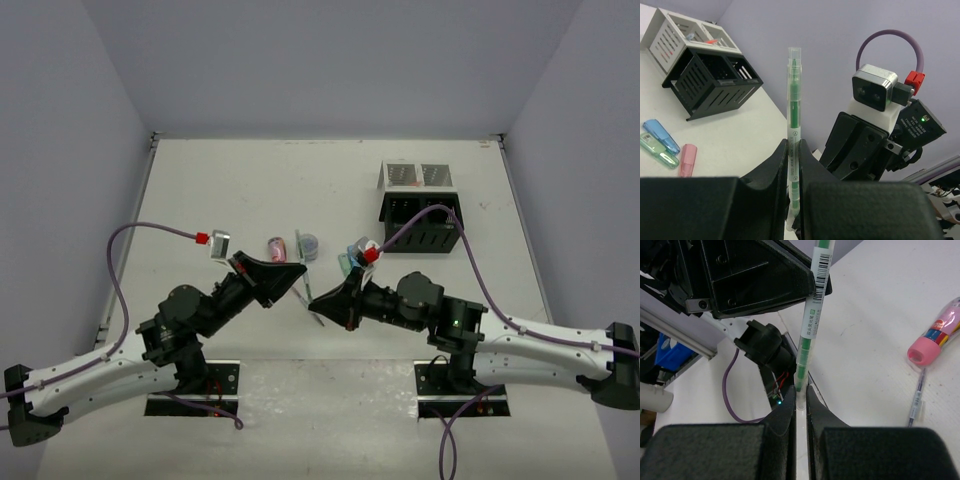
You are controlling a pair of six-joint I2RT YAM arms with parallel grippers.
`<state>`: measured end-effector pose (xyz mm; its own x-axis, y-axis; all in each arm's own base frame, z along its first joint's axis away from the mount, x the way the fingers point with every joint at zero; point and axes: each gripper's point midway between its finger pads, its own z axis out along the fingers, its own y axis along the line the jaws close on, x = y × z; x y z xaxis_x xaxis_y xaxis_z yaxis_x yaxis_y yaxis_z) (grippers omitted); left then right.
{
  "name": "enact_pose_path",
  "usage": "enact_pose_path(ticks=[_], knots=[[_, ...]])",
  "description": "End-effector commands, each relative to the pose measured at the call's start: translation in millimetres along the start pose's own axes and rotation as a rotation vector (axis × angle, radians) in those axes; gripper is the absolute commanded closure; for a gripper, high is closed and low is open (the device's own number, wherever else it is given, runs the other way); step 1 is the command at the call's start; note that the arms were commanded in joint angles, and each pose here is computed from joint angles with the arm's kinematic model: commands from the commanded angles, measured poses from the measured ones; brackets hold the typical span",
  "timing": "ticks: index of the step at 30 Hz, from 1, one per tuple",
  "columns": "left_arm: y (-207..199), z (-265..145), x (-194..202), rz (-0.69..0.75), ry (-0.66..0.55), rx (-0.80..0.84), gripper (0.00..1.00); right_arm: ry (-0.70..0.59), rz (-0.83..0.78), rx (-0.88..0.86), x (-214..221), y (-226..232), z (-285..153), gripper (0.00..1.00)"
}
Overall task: Sort the stationery into containers
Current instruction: Close the pen cap on the pen.
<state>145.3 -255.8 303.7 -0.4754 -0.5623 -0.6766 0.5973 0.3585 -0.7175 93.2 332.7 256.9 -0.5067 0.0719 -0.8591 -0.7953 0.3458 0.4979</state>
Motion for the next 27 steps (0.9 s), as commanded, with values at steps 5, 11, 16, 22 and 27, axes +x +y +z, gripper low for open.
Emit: enact_pose_path(ticks=[5,11,16,22,27], knots=[[-5.2,-4.2,-6.8,0.026,-0.056,0.065,1.00,-0.046,0.081,0.009,-27.5,13.8,4.1,1.00],[-14.2,-6.6,1.7,0.083,-0.044,0.159,1.00,-0.056,0.096,0.033,-33.5,12.3,2.4,1.00],[-14.1,-7.6,3.5,0.099,-0.049,0.178,1.00,-0.065,0.085,0.039,-34.0,10.1,0.3,1.00],[-19.6,-7.6,12.1,0.112,-0.023,0.227,1.00,-0.090,0.045,0.036,-42.0,11.1,0.0,1.00],[-27.6,-8.0,18.0,0.133,0.003,0.280,1.00,-0.129,-0.066,0.013,-51.0,12.5,-0.4,1.00]])
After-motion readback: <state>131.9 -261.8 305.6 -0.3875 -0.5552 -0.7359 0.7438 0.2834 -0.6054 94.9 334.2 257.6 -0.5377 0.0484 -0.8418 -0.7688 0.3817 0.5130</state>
